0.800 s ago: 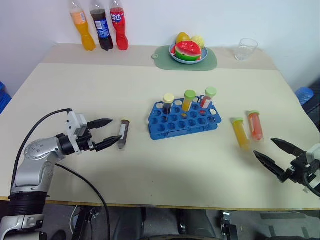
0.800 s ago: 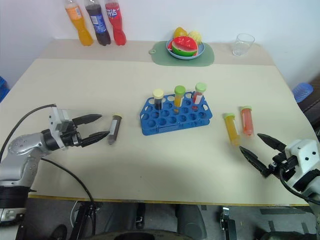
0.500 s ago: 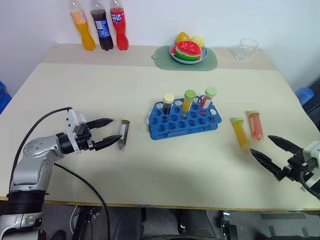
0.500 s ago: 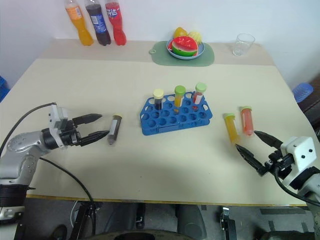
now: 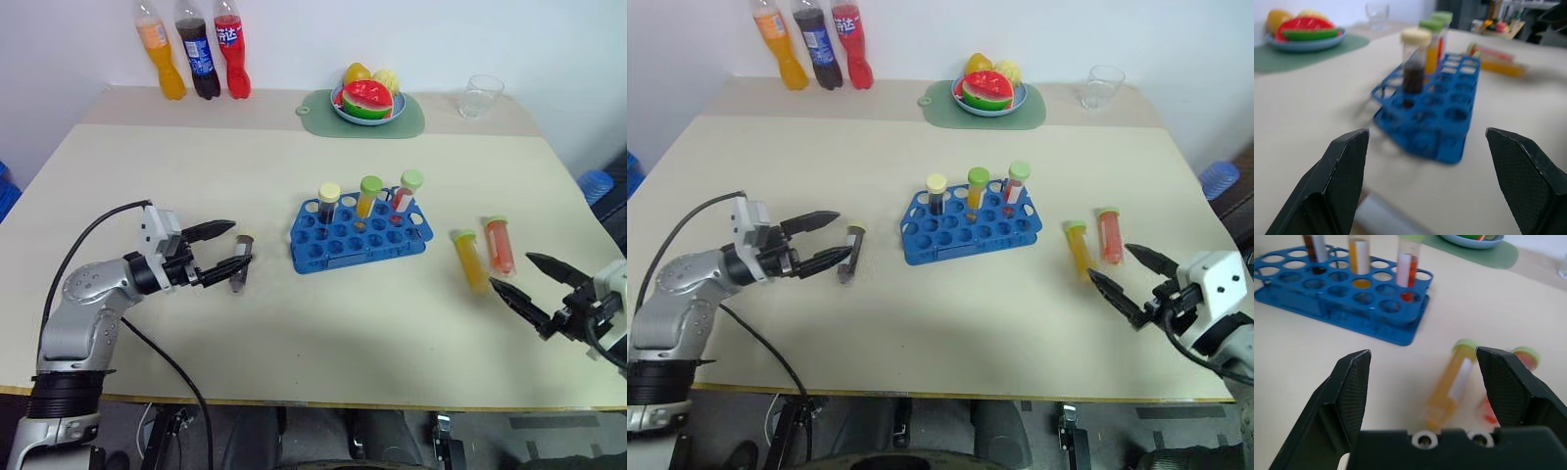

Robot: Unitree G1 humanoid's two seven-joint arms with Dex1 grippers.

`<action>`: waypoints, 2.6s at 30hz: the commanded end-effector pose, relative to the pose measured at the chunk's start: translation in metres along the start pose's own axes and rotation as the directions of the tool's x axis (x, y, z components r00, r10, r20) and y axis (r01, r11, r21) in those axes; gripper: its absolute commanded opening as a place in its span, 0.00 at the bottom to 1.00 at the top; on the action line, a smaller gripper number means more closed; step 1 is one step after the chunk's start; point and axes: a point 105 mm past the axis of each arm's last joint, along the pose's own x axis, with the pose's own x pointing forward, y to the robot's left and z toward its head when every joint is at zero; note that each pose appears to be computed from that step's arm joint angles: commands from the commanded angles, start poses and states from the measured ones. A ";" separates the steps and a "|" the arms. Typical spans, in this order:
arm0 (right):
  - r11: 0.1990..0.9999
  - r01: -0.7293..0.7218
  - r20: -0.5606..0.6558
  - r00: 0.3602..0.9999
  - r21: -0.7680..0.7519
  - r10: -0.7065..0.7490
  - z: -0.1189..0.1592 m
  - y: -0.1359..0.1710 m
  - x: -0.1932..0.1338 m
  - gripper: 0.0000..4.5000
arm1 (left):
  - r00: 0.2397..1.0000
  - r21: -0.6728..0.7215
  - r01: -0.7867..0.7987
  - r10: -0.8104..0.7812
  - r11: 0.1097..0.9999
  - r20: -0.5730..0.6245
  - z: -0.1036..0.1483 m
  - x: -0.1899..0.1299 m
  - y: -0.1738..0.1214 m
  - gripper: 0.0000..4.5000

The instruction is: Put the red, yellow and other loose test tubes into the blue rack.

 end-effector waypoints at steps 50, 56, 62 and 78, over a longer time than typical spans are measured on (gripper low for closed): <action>0.901 0.250 -0.670 0.740 0.353 0.058 -0.047 -0.104 0.111 0.56 | 0.965 0.065 0.255 -0.259 0.965 0.051 0.013 0.045 -0.066 0.88; 0.932 0.183 -0.647 0.759 0.313 0.068 -0.050 -0.101 0.117 0.17 | 0.969 0.053 0.241 -0.244 0.969 0.044 0.012 0.043 -0.068 0.88; 0.952 0.148 -0.444 0.896 0.268 -0.014 -0.014 -0.126 0.116 0.17 | 0.968 0.063 0.242 -0.245 0.968 0.054 0.014 0.048 -0.062 0.88; 0.974 0.221 0.531 0.820 0.046 -0.211 0.092 -0.013 0.086 0.17 | 0.946 0.049 0.310 -0.313 0.949 0.089 0.012 0.064 -0.049 0.88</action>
